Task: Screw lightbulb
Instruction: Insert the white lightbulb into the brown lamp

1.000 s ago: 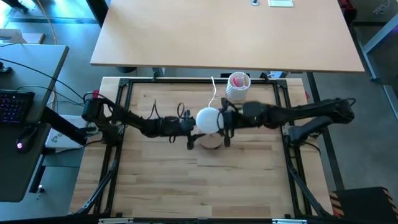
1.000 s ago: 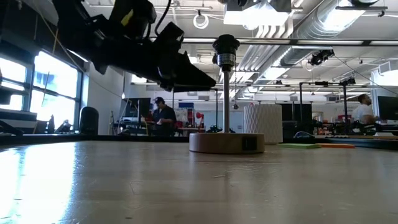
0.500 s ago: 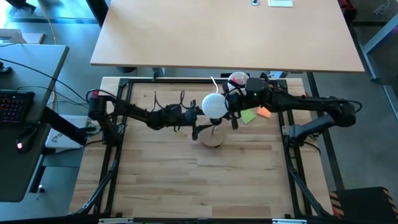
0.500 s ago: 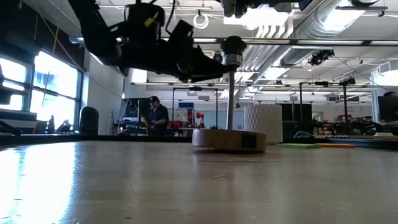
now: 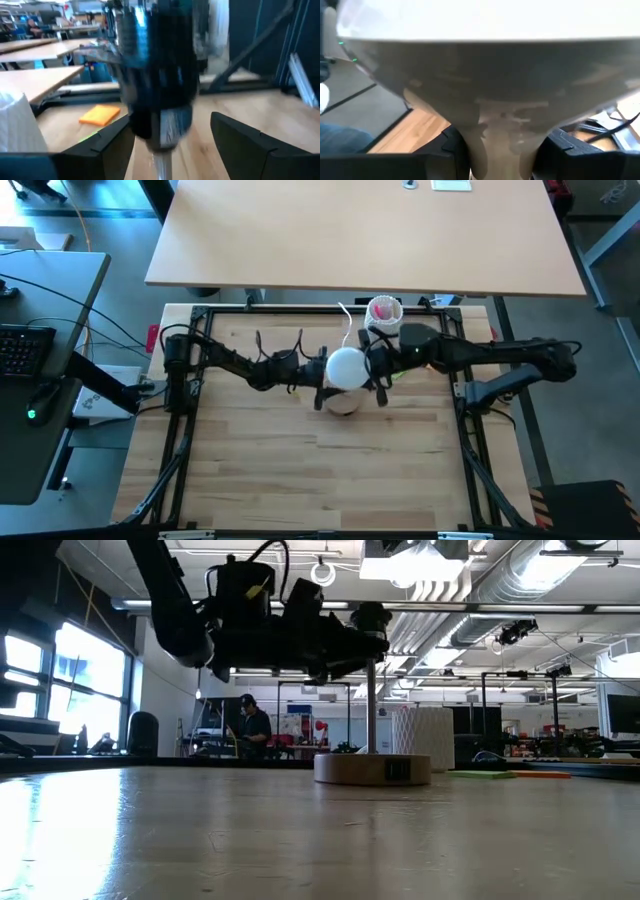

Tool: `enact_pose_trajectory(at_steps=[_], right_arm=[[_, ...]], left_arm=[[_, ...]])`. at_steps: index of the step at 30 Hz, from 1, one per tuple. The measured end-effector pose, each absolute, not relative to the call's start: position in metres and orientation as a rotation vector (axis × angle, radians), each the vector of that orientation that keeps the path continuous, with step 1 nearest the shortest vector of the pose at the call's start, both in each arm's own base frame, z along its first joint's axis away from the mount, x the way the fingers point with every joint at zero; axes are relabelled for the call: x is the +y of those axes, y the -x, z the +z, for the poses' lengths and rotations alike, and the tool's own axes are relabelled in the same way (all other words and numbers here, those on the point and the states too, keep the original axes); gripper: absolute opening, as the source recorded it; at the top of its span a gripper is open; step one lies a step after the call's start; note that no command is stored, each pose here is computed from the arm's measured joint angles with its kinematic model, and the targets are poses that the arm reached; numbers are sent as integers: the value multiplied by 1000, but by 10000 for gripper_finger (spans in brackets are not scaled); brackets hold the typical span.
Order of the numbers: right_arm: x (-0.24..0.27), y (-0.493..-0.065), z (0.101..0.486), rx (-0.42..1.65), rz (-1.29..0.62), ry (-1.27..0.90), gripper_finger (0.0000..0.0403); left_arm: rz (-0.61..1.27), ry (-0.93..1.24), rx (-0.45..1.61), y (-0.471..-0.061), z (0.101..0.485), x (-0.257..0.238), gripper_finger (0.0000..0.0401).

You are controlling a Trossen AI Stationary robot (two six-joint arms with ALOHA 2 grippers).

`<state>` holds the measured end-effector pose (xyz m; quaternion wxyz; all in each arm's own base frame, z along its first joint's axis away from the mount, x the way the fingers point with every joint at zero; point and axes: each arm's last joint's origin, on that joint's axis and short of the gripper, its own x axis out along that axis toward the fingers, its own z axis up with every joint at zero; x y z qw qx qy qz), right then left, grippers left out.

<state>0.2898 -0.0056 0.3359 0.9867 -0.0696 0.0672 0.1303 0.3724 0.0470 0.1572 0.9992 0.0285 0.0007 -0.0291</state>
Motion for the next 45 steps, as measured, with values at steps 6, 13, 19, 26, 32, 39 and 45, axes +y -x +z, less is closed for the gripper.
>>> enact_pose_trajectory(at_steps=[6,13,19,26,32,39,45], right_arm=[[-2,-285,300,57,227,116,142],[-5,-276,281,-74,139,91,142],[-4,-277,289,-102,312,104,142],[-1,-286,294,-162,438,126,142],[1,-311,285,-191,536,140,142],[1,-332,288,-194,632,126,142],[2,-339,281,-202,648,88,142]], left_arm=[[-53,-33,-24,-381,168,50,190],[-104,-27,47,-389,174,47,136],[-392,11,90,-380,187,48,136],[-791,111,87,-376,197,55,136],[-906,138,103,-378,201,48,136],[-927,136,105,-379,202,38,136],[-983,151,111,-380,203,26,136]])
